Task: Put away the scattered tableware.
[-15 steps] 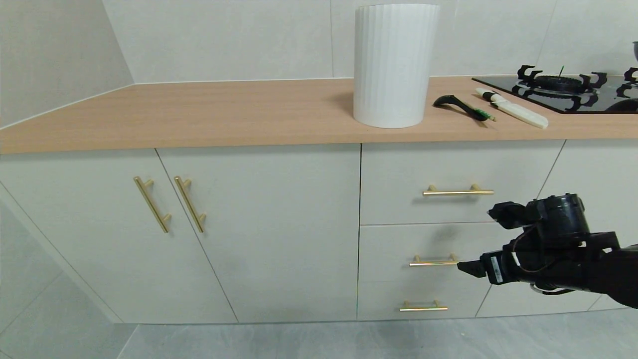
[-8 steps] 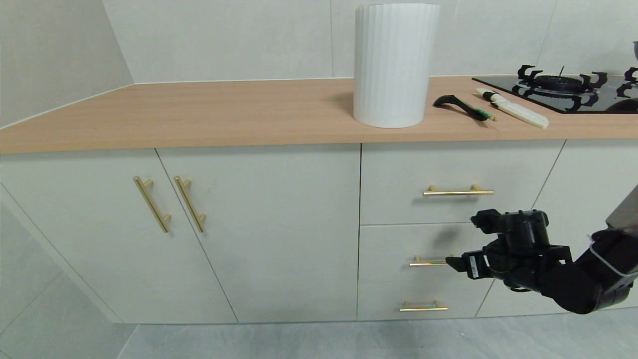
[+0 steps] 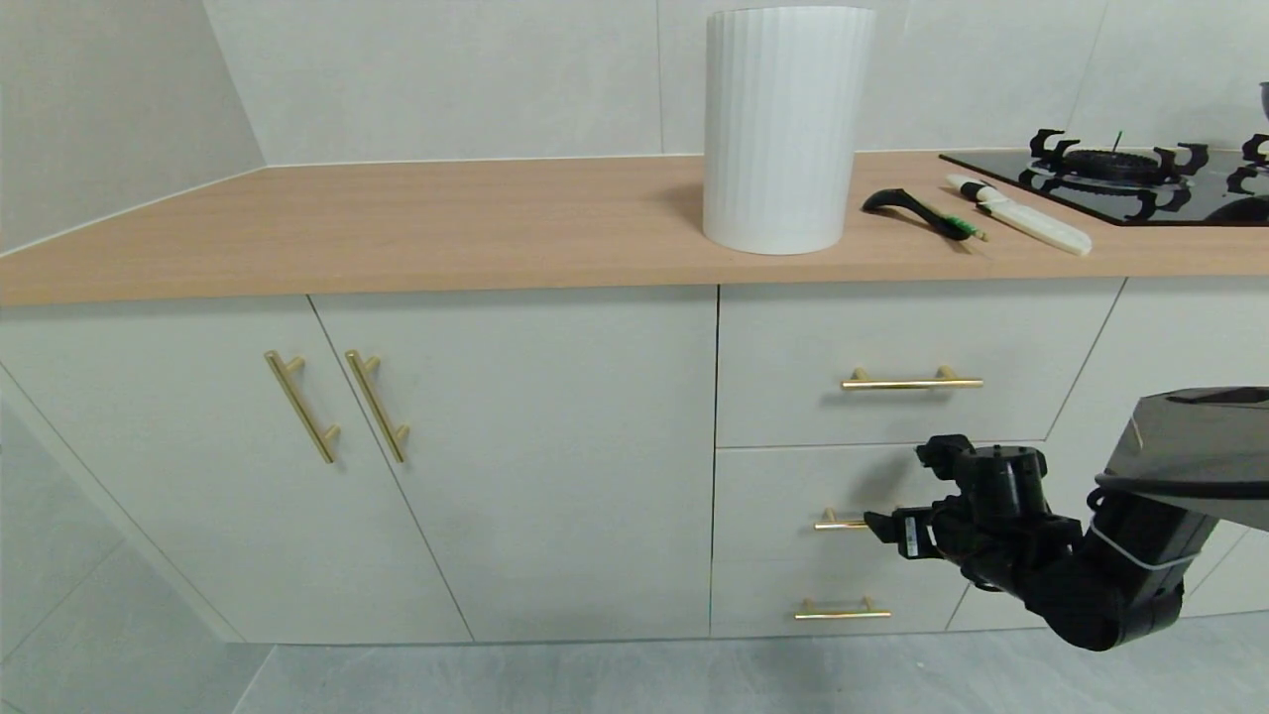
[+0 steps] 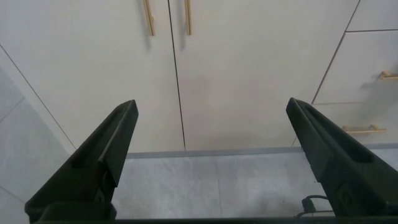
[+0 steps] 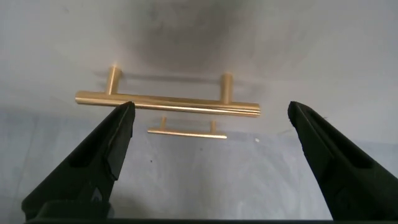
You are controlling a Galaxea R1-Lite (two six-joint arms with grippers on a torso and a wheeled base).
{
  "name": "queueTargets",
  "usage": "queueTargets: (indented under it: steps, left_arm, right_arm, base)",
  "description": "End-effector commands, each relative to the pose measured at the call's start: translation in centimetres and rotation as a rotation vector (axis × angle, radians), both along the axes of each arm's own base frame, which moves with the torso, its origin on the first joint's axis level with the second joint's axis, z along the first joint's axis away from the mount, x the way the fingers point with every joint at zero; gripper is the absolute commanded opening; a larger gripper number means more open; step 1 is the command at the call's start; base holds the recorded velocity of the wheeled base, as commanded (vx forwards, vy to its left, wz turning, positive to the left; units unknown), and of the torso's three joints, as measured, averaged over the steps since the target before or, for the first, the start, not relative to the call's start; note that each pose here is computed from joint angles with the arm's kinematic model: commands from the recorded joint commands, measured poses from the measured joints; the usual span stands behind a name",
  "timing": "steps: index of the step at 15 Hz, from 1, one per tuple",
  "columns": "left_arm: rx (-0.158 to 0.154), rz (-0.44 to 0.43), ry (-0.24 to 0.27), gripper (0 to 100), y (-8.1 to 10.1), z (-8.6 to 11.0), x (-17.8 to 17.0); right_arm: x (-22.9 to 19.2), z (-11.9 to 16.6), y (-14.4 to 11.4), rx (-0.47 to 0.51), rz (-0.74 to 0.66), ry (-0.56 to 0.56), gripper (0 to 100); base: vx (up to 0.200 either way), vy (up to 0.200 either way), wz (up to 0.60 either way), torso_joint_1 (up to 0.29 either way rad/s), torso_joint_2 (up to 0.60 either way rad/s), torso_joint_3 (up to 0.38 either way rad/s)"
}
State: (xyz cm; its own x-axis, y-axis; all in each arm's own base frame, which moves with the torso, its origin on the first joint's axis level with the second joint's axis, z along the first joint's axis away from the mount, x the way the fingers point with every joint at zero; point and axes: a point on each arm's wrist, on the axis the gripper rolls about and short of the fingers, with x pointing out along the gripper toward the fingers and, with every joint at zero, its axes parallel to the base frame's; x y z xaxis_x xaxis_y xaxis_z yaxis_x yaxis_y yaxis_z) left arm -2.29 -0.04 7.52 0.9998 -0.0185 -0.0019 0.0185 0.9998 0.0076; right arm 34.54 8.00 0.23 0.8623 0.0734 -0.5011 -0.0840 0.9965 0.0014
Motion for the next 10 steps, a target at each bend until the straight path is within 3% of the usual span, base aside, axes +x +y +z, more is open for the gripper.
queueTargets:
  steps: [1, 10]
  left_arm:
    - [0.0, 0.0, 0.001, 100, 0.0, 0.0, 0.0]
    - [0.0, 0.0, 0.001, 100, 0.0, 0.0, 0.0]
  right_arm:
    - [0.2, -1.9, 0.5, -0.019, -0.009, 0.019, 100]
    - [1.5, -3.6, 0.9, -0.034, -0.053, -0.009, 100]
  base:
    - [0.0, 0.0, 0.0, 0.0, 0.0, 0.0]
    - [0.0, 0.0, 0.0, 0.0, 0.0, 0.0]
